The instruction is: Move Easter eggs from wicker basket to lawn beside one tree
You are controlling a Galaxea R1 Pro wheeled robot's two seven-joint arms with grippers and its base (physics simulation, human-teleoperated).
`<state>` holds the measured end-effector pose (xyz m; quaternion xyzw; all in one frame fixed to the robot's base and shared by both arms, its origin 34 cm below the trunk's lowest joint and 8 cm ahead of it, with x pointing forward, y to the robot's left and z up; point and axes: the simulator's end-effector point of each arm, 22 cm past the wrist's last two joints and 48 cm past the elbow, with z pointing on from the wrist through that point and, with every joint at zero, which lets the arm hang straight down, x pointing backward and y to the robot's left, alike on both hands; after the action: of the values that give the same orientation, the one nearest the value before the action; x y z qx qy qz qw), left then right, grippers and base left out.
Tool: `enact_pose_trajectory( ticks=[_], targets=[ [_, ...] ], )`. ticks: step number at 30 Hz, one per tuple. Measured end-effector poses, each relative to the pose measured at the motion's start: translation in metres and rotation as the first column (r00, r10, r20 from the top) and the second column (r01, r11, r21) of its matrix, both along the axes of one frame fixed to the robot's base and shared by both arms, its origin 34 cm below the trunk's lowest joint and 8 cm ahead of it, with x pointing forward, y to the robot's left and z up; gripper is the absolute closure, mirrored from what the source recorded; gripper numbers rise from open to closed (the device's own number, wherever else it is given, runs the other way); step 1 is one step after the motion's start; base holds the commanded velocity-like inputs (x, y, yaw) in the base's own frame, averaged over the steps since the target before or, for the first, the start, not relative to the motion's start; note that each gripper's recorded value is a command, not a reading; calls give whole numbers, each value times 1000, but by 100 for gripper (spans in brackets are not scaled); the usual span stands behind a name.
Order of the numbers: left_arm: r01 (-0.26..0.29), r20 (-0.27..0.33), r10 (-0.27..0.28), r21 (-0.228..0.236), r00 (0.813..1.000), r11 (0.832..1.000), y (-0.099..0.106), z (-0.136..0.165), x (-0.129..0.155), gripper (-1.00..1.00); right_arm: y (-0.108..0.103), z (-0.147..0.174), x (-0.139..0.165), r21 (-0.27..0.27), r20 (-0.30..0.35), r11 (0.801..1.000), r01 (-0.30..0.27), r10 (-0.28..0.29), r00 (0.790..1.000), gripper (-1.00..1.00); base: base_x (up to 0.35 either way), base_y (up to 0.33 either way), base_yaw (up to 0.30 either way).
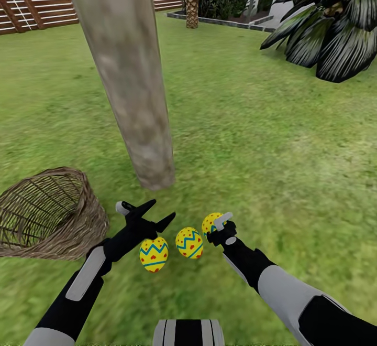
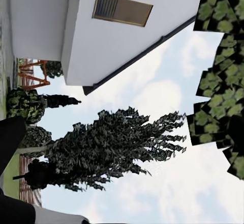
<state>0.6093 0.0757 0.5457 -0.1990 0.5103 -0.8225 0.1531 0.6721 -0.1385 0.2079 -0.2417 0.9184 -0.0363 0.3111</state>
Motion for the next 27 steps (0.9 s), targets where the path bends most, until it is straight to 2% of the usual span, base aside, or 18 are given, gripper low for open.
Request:
enact_pose_trajectory(
  ticks=[9, 16, 27],
  targets=[
    [1, -10, -1, 1, 1000, 1000, 0, -5, 0, -100, 0, -5, -3, 2, -9, 1000, 2, -2, 1000, 100, 2, 0, 0],
    [0, -9, 0, 1, 1000, 1000, 0, -5, 0, -100, 0, -5, -2, 1, -8, 1000, 1, -1, 1000, 100, 194, -127, 0],
    [0, -34, 0, -3, 999, 1000, -1, -18, 1, -100, 0, -20, -10, 1, -33, 1000, 0, 0, 999, 100, 4, -3, 0]
  ],
)
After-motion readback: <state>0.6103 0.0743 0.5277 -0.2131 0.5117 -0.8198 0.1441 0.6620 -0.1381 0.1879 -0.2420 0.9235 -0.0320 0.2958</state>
